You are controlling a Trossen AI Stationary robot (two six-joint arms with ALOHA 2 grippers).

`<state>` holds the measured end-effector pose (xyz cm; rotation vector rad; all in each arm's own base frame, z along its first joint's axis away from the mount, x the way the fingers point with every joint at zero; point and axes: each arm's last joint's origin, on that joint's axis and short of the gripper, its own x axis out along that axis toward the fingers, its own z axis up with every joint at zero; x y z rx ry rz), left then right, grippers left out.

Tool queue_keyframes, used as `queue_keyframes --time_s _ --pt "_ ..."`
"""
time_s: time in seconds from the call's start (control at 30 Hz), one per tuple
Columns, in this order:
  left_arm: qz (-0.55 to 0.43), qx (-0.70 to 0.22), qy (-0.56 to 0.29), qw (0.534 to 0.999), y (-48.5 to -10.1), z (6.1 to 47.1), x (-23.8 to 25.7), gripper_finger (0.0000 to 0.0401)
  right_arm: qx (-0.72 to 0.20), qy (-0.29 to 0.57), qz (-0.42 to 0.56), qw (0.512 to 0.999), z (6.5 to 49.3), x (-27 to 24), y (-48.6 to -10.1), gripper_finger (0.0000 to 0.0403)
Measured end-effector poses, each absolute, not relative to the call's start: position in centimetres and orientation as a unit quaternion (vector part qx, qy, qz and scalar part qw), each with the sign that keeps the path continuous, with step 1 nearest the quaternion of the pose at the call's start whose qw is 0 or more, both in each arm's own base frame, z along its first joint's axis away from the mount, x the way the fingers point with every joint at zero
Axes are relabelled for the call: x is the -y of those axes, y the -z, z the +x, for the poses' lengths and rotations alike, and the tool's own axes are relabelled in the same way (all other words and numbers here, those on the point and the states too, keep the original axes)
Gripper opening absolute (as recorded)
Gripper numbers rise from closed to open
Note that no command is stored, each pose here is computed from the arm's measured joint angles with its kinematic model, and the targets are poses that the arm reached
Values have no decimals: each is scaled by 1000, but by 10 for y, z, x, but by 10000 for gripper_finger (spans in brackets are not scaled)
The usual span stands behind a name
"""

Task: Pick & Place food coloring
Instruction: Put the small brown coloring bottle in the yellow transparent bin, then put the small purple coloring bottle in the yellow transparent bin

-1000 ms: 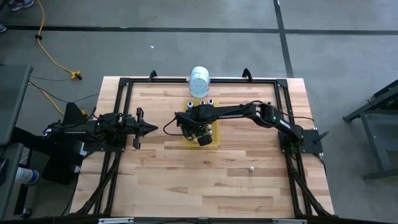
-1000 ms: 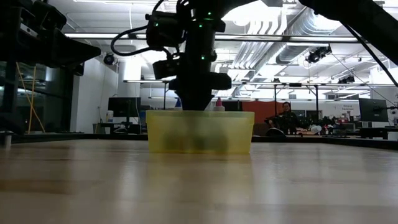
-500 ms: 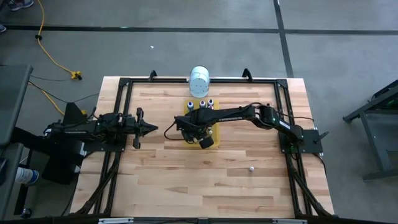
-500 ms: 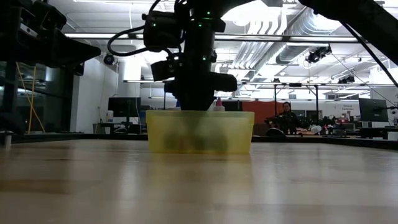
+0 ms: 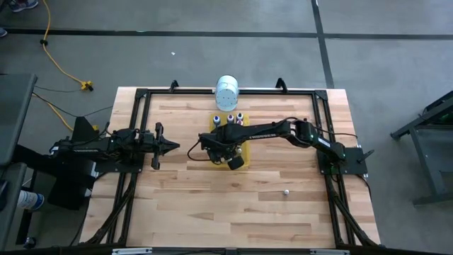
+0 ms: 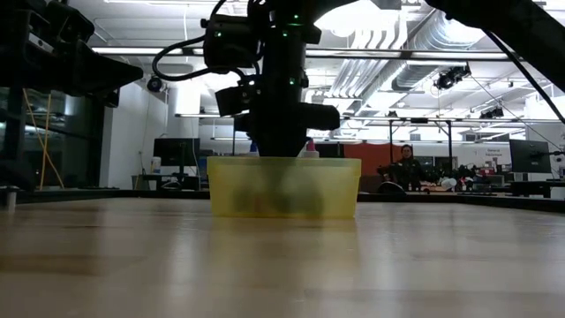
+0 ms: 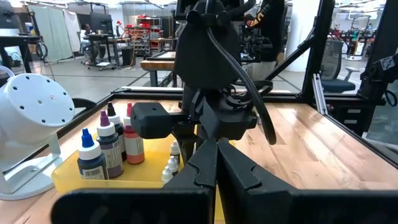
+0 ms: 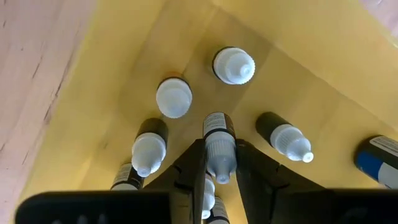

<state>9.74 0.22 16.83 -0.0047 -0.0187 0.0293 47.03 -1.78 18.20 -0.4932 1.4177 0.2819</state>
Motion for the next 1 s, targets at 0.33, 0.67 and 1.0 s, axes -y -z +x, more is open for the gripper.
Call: queue_keyframes --time_s 0.33,0.67,1.0 --pt "-2 9 -15 1000 -168 97 -2 0 -642 -127 -224 722 470 18 -182 85" --pt "-2 9 -15 1000 -168 97 -2 0 -642 -124 -230 720 470 15 -182 144" --pt "-2 9 -15 1000 -168 97 -2 0 -653 -67 -263 707 470 19 -183 150"
